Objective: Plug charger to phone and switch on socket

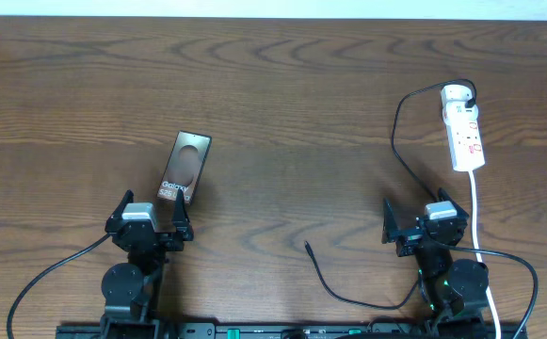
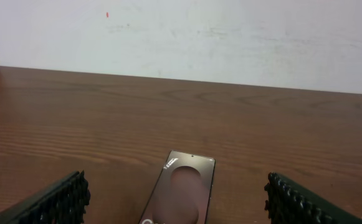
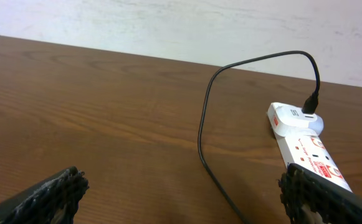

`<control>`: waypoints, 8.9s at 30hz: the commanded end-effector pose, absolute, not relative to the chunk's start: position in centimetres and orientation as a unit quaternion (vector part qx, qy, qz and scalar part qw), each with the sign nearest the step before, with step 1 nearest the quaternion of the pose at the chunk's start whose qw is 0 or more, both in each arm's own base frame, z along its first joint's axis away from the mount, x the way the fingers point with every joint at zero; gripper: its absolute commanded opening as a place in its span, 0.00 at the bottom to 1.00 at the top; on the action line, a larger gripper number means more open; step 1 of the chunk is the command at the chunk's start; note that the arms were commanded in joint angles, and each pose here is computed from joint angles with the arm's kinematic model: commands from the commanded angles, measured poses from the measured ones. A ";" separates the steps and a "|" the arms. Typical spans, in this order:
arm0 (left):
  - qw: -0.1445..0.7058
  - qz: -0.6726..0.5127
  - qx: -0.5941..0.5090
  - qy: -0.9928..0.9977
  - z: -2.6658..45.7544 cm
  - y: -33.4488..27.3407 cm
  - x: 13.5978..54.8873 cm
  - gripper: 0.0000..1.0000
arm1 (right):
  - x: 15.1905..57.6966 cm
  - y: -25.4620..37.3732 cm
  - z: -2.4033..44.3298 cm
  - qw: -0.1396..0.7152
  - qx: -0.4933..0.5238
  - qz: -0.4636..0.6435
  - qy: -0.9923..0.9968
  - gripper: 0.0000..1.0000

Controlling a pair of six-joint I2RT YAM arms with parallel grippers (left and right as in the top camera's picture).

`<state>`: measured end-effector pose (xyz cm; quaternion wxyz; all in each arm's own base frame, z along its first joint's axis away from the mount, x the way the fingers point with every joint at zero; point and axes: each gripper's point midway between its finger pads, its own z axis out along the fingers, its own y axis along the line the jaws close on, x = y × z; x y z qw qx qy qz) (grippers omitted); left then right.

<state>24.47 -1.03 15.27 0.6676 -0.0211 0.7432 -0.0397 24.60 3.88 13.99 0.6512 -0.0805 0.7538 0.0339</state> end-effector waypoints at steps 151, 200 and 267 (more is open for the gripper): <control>0.090 -0.036 0.046 0.994 4.3 -3.4 34.5 0.98 | 24.6 3.6 13.8 0.649 -0.073 0.030 0.757 0.99; 0.082 -0.028 0.088 0.992 -0.3 -3.3 35.6 0.98 | 24.6 3.5 13.8 0.649 -0.073 0.030 0.757 0.99; 0.082 -0.003 0.097 0.992 -0.8 -2.4 35.4 0.98 | 24.6 3.6 13.8 0.649 -0.073 0.030 0.757 0.99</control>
